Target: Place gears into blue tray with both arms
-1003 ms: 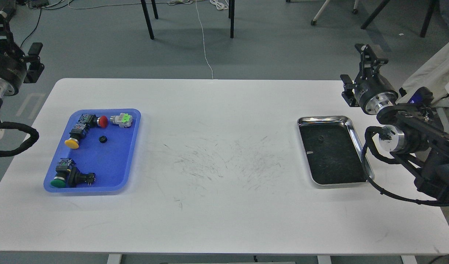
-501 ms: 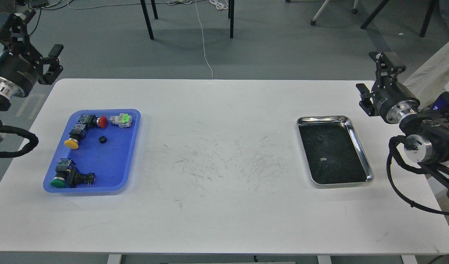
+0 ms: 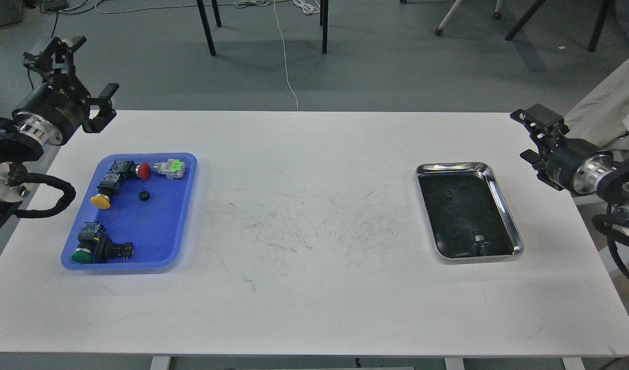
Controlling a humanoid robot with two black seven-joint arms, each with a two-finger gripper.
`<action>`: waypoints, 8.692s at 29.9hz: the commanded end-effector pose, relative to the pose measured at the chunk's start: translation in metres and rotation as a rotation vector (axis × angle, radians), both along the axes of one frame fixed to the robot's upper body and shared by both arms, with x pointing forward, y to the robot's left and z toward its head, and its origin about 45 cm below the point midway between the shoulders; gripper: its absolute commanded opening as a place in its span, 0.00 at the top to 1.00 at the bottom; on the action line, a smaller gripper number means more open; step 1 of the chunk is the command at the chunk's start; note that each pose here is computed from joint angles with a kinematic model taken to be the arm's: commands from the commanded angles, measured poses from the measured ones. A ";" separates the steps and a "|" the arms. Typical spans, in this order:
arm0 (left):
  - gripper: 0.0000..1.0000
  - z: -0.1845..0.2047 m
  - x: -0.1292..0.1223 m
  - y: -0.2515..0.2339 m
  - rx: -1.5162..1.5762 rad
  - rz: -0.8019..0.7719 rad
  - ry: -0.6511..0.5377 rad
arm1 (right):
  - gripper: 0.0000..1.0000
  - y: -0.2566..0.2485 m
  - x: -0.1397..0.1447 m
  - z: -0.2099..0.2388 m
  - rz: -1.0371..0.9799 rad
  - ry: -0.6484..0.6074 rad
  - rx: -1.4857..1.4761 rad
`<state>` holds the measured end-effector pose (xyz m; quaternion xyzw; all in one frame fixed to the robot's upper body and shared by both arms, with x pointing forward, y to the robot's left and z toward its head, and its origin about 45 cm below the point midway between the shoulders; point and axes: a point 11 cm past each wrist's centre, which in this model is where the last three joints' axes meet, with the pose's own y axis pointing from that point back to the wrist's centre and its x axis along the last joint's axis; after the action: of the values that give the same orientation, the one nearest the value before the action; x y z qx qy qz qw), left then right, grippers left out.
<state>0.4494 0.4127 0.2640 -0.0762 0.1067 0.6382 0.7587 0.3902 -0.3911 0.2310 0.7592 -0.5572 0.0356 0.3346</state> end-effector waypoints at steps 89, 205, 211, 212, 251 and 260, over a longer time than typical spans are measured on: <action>0.02 -0.006 0.000 0.016 0.021 0.070 0.012 | 0.59 0.095 0.030 -0.108 0.933 0.200 -1.047; 0.02 0.024 -0.019 0.071 0.107 0.138 -0.003 | 0.99 0.305 -0.022 -0.118 1.449 -0.625 -0.836; 0.02 0.024 -0.019 0.071 0.107 0.138 -0.003 | 0.99 0.304 -0.020 -0.117 1.445 -0.628 -0.843; 0.02 0.024 -0.019 0.071 0.107 0.138 -0.003 | 0.99 0.303 -0.018 -0.117 1.442 -0.628 -0.847; 0.02 0.033 -0.024 0.082 0.126 0.151 -0.010 | 0.94 0.320 -0.045 -0.121 1.451 -0.702 -0.707; 0.02 0.035 -0.024 0.082 0.128 0.151 -0.012 | 0.67 0.319 -0.043 -0.121 1.445 -0.699 -0.712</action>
<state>0.4255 0.4937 0.2971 -0.0395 0.0566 0.6975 0.7132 0.3465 -0.0724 0.1097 0.7227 0.0342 0.6408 0.2567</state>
